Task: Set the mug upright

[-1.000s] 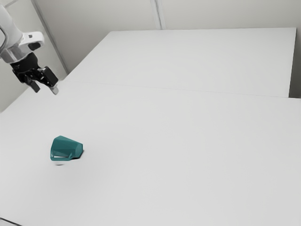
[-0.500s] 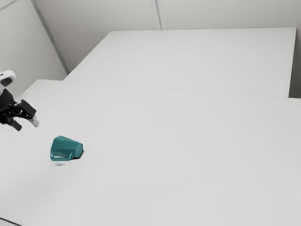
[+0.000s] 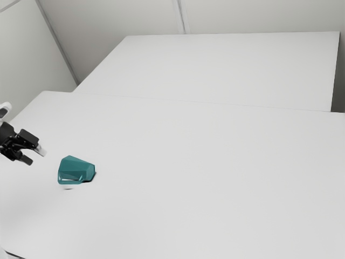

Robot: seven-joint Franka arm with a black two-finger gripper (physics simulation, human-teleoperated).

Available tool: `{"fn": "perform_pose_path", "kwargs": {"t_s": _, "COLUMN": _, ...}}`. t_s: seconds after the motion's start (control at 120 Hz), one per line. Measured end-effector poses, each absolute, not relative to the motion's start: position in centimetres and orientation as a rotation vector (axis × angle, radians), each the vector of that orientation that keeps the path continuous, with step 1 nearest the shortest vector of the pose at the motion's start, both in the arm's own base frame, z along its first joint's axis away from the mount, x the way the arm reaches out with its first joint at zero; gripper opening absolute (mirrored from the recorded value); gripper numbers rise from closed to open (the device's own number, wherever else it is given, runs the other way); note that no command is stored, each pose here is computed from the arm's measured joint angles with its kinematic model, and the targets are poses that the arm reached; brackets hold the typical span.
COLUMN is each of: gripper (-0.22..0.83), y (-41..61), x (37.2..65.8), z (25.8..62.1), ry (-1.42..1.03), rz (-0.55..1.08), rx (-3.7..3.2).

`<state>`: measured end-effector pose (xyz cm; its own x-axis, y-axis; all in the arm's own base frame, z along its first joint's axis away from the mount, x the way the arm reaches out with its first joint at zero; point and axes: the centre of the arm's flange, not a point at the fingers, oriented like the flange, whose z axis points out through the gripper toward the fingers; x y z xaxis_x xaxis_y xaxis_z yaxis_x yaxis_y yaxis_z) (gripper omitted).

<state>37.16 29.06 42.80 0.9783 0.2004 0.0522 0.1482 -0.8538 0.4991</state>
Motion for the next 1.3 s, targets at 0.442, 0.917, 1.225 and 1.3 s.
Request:
{"fn": "perform_pose_path", "kwargs": {"t_s": 0.442, "gripper": 0.59, "y": 33.6, "x": 39.5, "z": 38.2, "ry": 0.149, "rz": 0.24, "rx": 2.487}}
{"fn": "perform_pose_path", "kwargs": {"t_s": 0.917, "gripper": 0.59, "y": 35.5, "x": 41.6, "z": 32.6, "ry": 0.079, "rz": 0.267, "rx": 2.395}}
{"fn": "perform_pose_path", "kwargs": {"t_s": 1.225, "gripper": 0.59, "y": 35.4, "x": 43.2, "z": 31.0, "ry": 0.024, "rz": 0.294, "rx": 2.362}}
{"fn": "perform_pose_path", "kwargs": {"t_s": 1.3, "gripper": 0.59, "y": 35.1, "x": 43.4, "z": 30.5, "ry": 0.014, "rz": 0.29, "rx": 2.358}}
